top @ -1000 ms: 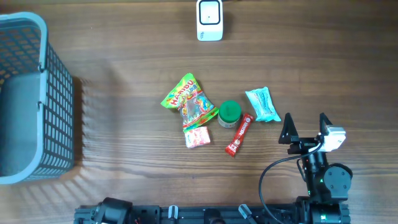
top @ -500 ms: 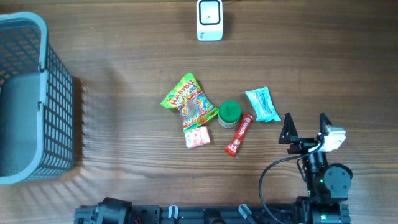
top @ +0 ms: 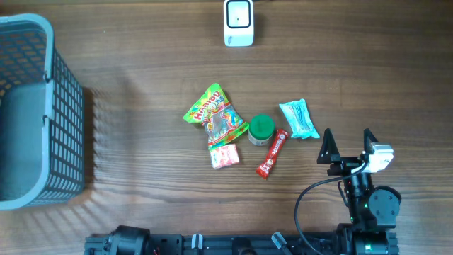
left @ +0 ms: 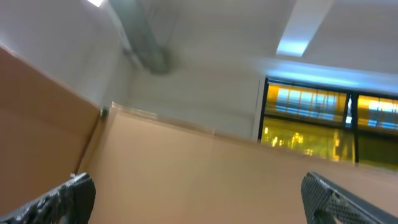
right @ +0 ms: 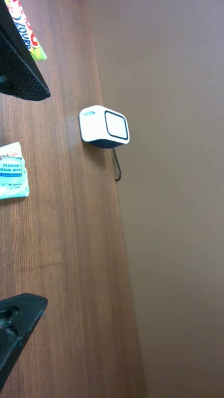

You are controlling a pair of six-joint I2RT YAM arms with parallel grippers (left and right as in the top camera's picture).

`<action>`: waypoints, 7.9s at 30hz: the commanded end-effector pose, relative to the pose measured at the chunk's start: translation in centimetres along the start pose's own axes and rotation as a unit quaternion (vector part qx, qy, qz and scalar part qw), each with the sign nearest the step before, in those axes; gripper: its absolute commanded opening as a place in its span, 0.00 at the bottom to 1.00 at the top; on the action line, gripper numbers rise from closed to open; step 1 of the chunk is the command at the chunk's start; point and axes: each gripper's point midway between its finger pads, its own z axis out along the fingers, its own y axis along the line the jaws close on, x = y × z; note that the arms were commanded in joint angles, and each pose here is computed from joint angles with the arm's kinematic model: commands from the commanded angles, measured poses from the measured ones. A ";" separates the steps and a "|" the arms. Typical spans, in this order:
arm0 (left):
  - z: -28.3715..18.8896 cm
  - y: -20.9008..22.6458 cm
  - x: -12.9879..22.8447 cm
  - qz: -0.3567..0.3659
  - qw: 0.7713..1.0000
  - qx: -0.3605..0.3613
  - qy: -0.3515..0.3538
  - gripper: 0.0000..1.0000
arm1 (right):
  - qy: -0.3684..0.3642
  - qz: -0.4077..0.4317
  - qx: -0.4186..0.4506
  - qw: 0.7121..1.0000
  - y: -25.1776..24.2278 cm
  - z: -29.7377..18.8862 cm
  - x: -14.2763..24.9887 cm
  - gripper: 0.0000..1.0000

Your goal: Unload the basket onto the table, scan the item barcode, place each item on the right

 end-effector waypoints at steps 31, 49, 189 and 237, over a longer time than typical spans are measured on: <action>-2.9 0.5 44.0 0.016 0.942 0.014 0.334 1.00 | -0.003 0.005 0.001 1.000 0.0 0.0 -0.1 1.00; -5.7 1.4 47.1 0.038 0.911 0.004 0.412 1.00 | -0.003 0.005 0.001 1.000 0.0 0.0 -0.1 1.00; -5.7 1.4 47.1 0.038 0.910 0.004 0.412 1.00 | 0.732 0.012 0.144 0.666 18.7 5.5 17.1 0.97; -5.7 1.4 47.1 0.038 0.910 0.004 0.412 1.00 | 0.837 0.207 -0.039 0.505 18.7 2.7 6.3 0.58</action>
